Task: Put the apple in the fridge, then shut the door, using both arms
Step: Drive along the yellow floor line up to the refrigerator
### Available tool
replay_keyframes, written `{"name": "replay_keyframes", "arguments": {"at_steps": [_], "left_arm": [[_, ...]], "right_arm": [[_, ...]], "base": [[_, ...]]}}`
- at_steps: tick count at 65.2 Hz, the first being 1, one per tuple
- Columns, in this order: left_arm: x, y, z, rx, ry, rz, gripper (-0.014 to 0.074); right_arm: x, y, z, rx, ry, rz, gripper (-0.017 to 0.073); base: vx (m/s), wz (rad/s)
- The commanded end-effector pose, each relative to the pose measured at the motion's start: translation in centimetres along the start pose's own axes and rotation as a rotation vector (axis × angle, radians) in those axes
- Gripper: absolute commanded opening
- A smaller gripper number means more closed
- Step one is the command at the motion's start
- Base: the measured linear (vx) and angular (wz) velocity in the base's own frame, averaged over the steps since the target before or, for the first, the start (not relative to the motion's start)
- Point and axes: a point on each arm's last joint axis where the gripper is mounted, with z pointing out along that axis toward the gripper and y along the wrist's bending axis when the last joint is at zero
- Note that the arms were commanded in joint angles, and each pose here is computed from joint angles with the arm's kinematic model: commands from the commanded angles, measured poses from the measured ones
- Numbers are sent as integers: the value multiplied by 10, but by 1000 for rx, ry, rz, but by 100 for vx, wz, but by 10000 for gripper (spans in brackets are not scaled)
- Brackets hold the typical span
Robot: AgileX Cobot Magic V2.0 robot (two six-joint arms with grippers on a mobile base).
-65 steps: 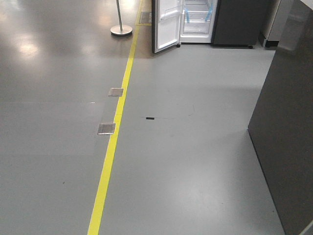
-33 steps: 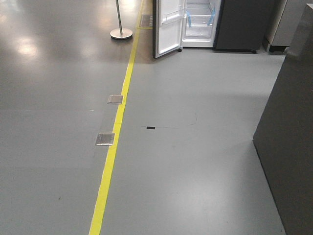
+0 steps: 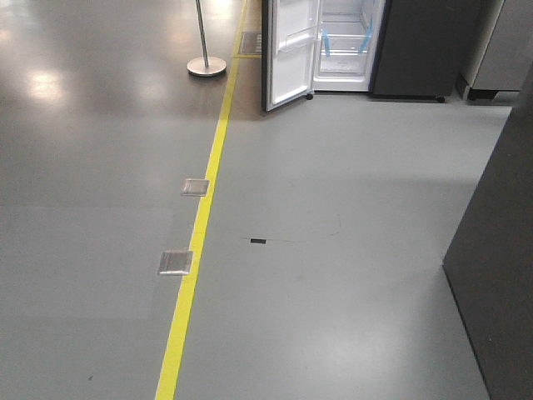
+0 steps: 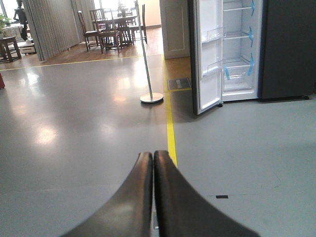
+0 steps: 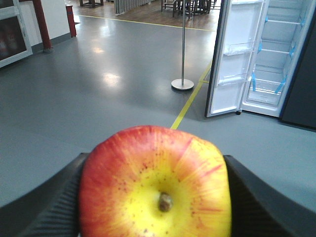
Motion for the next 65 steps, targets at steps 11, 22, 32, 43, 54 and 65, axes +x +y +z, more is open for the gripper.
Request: {"name": "replay_keyframes", "arguments": {"at_steps": [11, 22, 32, 43, 54, 65], "left_arm": [[-13, -1, -3, 12, -106, -13, -6], [-13, -1, -3, 12, -106, -13, -6], [-13, -1, -3, 12, -106, -13, -6], [-13, -1, -3, 12, -106, -13, -6], [-13, -1, -3, 12, -106, -13, -6], [-13, -1, -3, 12, -106, -13, -6]], "right_arm": [[-12, -1, -2, 12, -97, -4, 133], [-12, -1, -2, 12, -97, -4, 133], [-12, -1, -2, 12, -97, -4, 133], [-12, -1, -2, 12, -97, -4, 133], [-12, -1, -2, 12, -97, -4, 133], [-12, -1, -2, 12, -97, -4, 133]], "base": [[27, 1], [28, -1], [28, -4], [29, -7], [29, -8], [29, -7]]}}
